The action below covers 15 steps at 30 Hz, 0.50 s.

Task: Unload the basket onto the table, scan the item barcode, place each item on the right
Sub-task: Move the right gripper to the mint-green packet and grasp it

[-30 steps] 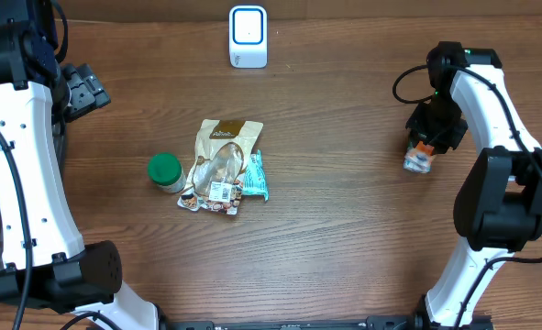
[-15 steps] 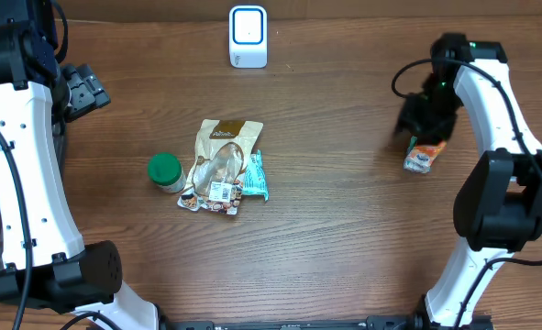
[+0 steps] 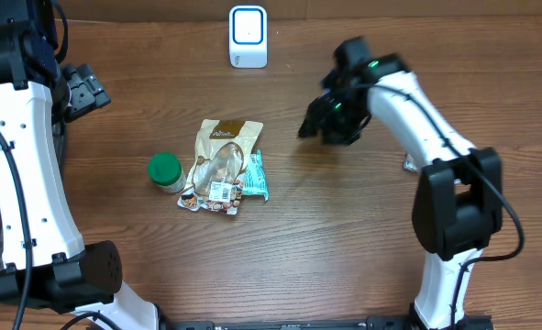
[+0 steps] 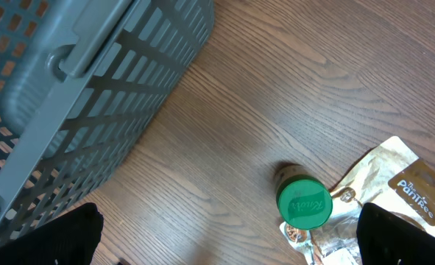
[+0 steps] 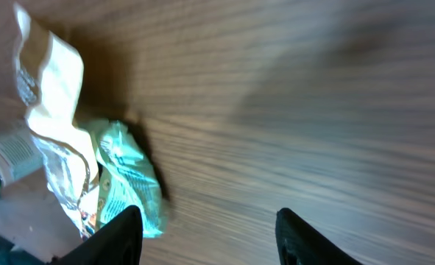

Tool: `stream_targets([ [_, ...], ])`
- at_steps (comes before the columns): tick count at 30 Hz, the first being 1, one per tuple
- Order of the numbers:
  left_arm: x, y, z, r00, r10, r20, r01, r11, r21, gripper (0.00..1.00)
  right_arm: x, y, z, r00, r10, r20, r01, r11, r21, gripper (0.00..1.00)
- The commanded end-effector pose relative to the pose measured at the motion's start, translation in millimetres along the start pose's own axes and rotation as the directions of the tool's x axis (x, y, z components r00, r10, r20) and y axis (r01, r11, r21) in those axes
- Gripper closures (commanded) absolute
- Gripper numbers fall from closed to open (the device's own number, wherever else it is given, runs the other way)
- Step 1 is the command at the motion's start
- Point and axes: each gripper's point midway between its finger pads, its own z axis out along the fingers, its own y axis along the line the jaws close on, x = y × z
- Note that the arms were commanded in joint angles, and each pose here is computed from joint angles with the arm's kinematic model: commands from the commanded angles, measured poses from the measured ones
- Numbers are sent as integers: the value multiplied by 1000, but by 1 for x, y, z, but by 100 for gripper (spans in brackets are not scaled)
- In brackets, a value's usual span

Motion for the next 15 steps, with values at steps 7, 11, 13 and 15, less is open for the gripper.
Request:
stream_targets([
  [7, 0, 2, -2, 1000, 15, 9, -15, 1000, -10, 0, 58, 45, 69, 991, 38, -129, -51, 994, -101, 42],
  [11, 0, 2, -2, 1000, 15, 9, -15, 1000, -10, 0, 72, 52, 90, 985, 94, -143, -109, 989, -101, 42],
  [13, 0, 2, -2, 1000, 15, 9, -15, 1000, -10, 0, 80, 55, 97, 982, 106, -156, -123, 987, -100, 42],
  [15, -1, 2, -2, 1000, 15, 9, -15, 1000, -10, 0, 87, 57, 102, 978, 125, -167, -142, 986, -92, 47],
])
